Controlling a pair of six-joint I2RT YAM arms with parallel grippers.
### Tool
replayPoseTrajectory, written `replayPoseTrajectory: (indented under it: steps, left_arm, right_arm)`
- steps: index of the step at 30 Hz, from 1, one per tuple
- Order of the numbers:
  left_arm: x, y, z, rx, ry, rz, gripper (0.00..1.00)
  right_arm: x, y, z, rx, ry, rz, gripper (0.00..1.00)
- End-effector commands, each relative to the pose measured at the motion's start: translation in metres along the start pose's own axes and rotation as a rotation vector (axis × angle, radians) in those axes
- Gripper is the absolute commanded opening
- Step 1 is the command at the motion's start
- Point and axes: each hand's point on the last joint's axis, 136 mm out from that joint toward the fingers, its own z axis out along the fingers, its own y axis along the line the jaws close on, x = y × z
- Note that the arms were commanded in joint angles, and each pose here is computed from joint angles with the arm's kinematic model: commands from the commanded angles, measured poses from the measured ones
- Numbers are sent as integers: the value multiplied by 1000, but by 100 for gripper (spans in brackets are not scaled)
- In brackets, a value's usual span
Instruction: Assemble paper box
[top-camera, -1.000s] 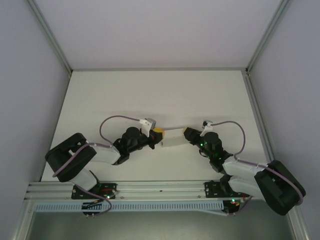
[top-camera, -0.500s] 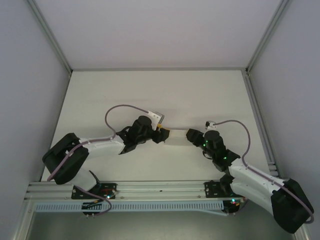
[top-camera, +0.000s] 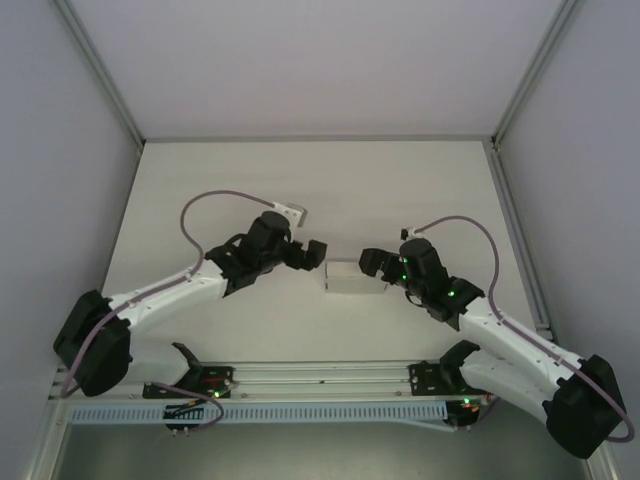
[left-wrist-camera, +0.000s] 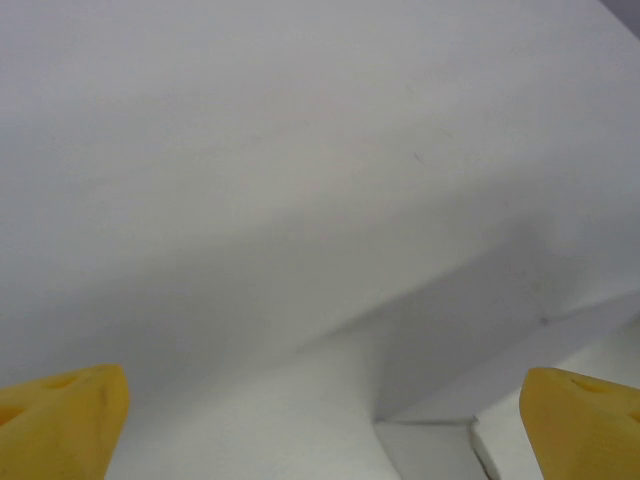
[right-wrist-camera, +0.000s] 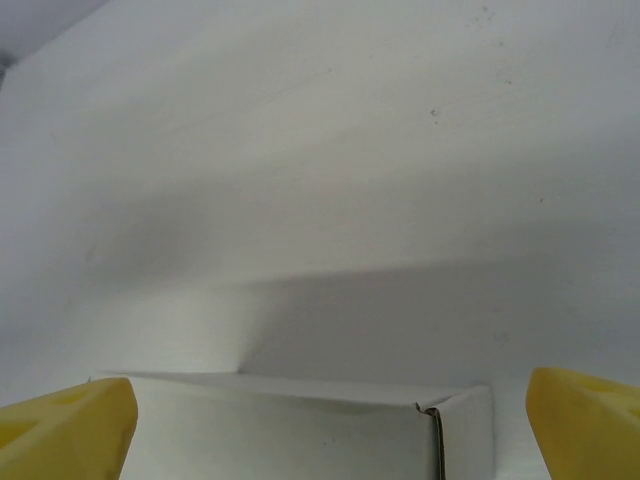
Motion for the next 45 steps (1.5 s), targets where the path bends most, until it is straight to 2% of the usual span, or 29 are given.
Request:
replayPoseTrajectory:
  steps: [1,5,8,12,17,23,30,31,33,35,36,41,45]
  left_arm:
    - [-23,41,-26,-131,-52,-89,100]
    - [-36,86,-58,-249,-140,-167,100]
    - [-33,113,-76,-314,-168,-221,100]
    - [-22,142,-93,-396,-173,-276,100]
    - [-16,157,-98,-437,-167,-292,100]
    - [-13,162,-96,-455,-153,-288,100]
    - [-7,167,-91,-472,-121,-290,100]
    - [-5,168,-91,-473,-114,-290,100]
    - [-4,168,-90,-474,-109,-291,100]
    - [-4,168,-90,-474,-110,-288,100]
    - [-5,168,-90,-474,-110,-286,100]
    - [-9,166,-93,-469,-126,-282,100]
    - [-9,167,-93,-471,-133,-284,100]
  right_arm:
    - [-13,23,-17,-72,9,-286,100]
    - [-8,67,-32,-284,74,-655,100]
    - [11,84,-37,-421,178,-921,100]
    - [26,81,-30,-459,312,-1152,100]
    - [34,70,-5,-400,450,-1315,100]
    - [44,47,31,-304,563,-1396,100]
    - [55,33,57,-268,646,-1419,88]
    - [55,33,58,-273,648,-1418,85]
    - [56,34,56,-277,653,-1420,70]
    - [53,37,55,-258,638,-1438,47]
    - [50,39,54,-240,627,-1451,42]
    - [28,52,52,-118,517,-1556,39]
    - [-2,66,63,33,310,-1684,36]
